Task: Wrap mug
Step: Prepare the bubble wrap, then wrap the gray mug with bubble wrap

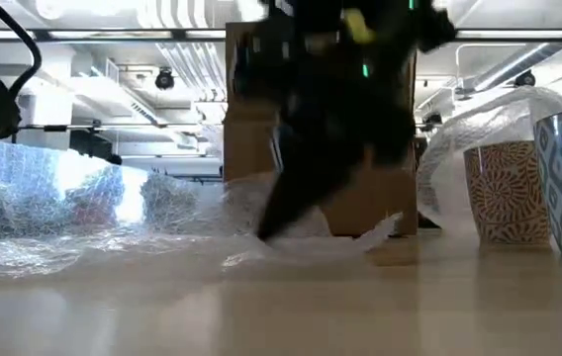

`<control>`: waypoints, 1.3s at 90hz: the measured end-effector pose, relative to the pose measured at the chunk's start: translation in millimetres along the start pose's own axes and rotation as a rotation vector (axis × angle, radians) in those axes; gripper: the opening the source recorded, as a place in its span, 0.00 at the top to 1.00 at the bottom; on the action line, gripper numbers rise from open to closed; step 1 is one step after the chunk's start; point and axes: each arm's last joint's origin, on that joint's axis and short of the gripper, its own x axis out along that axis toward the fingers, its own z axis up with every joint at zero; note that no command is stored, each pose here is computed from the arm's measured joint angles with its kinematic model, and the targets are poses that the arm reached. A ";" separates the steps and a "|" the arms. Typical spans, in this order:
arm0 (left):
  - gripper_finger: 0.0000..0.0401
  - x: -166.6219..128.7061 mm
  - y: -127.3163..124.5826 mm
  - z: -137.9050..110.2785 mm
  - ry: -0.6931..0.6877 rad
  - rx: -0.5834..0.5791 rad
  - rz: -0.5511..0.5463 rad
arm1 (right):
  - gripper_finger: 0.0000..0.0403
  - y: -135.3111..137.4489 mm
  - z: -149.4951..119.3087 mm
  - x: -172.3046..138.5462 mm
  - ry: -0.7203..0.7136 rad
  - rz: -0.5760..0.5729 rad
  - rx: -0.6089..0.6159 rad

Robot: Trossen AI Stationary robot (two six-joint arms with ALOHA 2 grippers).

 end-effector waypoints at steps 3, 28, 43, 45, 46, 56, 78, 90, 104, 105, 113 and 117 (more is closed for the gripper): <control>1.00 -0.1 -0.1 0.1 -0.001 0.000 -0.001 | 0.98 2.6 -2.6 -0.2 0.025 -0.009 0.003; 1.00 2.7 4.9 -1.9 0.002 -0.014 0.028 | 0.98 18.4 -29.9 -23.2 0.288 -0.054 0.001; 1.00 3.3 6.8 -2.8 0.007 -0.018 0.040 | 0.98 22.7 -39.0 -42.7 0.382 -0.057 0.006; 1.00 3.4 6.4 -2.5 0.005 -0.016 0.036 | 0.98 22.3 -39.0 -44.6 0.385 -0.059 0.013; 1.00 3.3 6.2 -2.4 0.005 -0.015 0.034 | 0.98 22.2 -38.8 -45.8 0.385 -0.060 0.016; 1.00 -1.3 -0.9 0.1 -0.007 0.017 0.005 | 0.98 19.3 -33.9 -60.8 0.351 -0.052 0.054; 1.00 -32.8 -36.9 15.0 -0.163 0.212 -0.075 | 0.98 11.7 -19.9 -110.0 0.193 -0.059 0.092; 1.00 -46.0 -46.7 21.2 -0.300 0.316 -0.023 | 0.96 3.1 -17.4 -145.7 0.117 -0.075 0.168; 1.00 -47.9 -47.8 22.4 -0.324 0.336 -0.011 | 0.85 -3.4 -34.4 -186.5 0.185 -0.101 0.301; 1.00 -47.5 -47.5 22.3 -0.322 0.336 -0.012 | 0.83 -3.1 -36.1 -188.7 0.195 -0.099 0.311; 1.00 -41.6 -40.9 20.9 -0.302 0.330 0.010 | 0.73 3.7 -49.9 -202.6 0.247 -0.090 0.373; 1.00 -38.2 -36.7 20.9 -0.296 0.322 0.022 | 0.69 9.2 -57.1 -205.6 0.258 -0.083 0.394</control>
